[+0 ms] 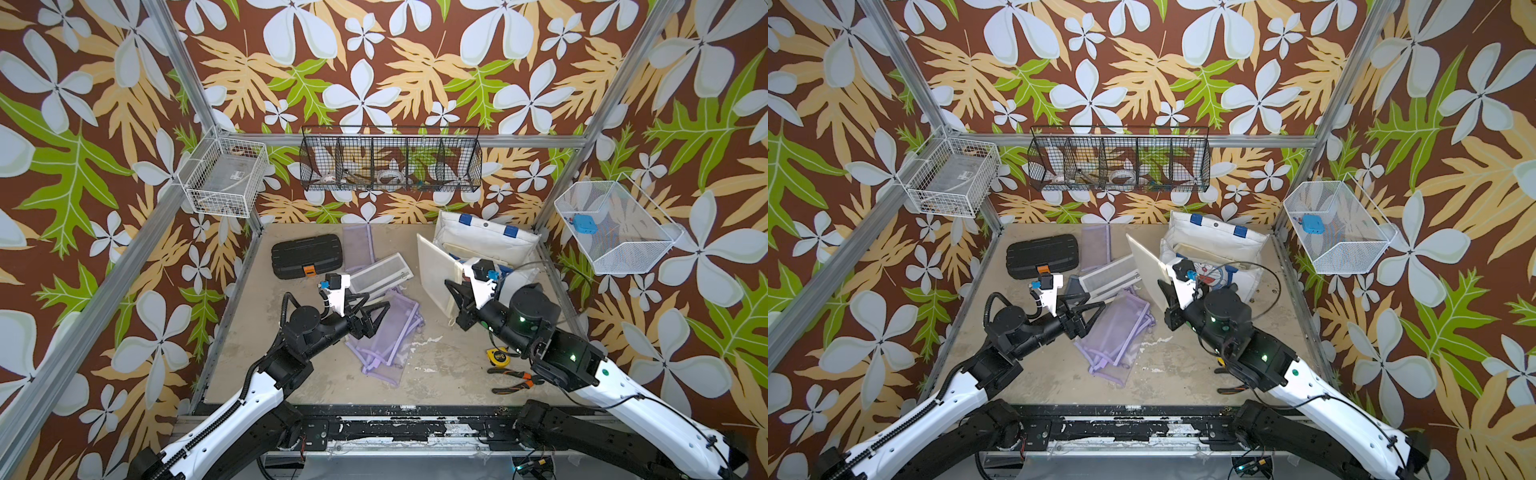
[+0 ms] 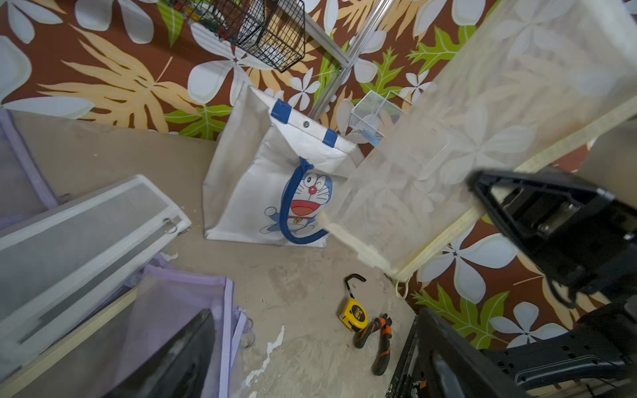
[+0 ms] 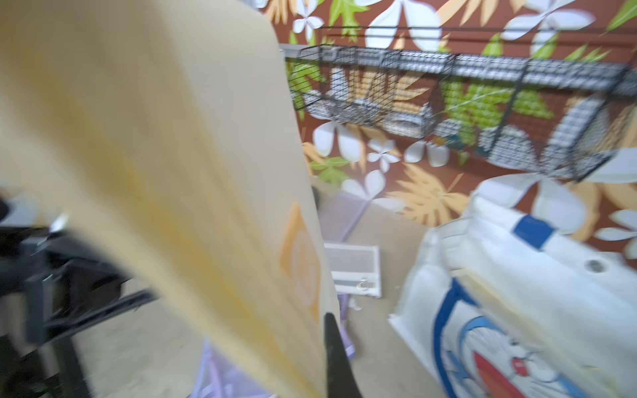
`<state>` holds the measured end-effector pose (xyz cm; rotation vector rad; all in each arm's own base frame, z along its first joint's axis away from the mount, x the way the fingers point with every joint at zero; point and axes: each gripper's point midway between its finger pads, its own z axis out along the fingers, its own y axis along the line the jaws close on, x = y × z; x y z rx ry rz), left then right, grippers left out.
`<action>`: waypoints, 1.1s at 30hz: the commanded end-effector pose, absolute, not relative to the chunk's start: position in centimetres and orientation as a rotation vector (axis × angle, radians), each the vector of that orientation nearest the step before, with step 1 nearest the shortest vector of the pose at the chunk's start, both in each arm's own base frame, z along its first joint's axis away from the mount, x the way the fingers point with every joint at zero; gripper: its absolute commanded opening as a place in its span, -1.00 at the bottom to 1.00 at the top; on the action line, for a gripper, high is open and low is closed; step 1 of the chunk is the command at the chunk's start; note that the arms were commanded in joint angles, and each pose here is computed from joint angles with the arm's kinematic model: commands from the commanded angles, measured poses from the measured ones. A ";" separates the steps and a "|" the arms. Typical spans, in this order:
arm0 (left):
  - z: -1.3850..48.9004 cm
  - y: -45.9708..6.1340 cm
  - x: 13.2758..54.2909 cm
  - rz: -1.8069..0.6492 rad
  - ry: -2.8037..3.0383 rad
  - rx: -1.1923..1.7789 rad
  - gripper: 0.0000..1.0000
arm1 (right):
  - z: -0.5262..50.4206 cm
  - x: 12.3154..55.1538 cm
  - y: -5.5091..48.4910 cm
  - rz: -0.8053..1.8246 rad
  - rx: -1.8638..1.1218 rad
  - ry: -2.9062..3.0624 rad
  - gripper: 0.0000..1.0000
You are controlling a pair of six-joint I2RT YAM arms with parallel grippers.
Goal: Put the pencil pouch into the canvas bag
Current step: Place the pencil case in the canvas bag.
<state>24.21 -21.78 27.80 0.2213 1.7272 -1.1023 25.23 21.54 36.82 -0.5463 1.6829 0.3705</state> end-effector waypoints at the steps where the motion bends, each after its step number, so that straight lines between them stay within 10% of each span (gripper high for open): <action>1: 27.1 -20.7 24.6 -1.017 1.739 0.196 0.84 | 37.3 29.0 16.4 -0.117 -0.527 1.764 -1.00; 12: 27.2 -20.7 23.7 -1.039 1.712 0.227 0.83 | 43.1 36.4 7.7 -0.697 -0.414 1.751 -1.00; 33: 28.1 -21.0 22.0 -1.142 1.652 0.266 0.83 | 28.5 44.5 7.2 -0.940 -0.702 2.026 -0.94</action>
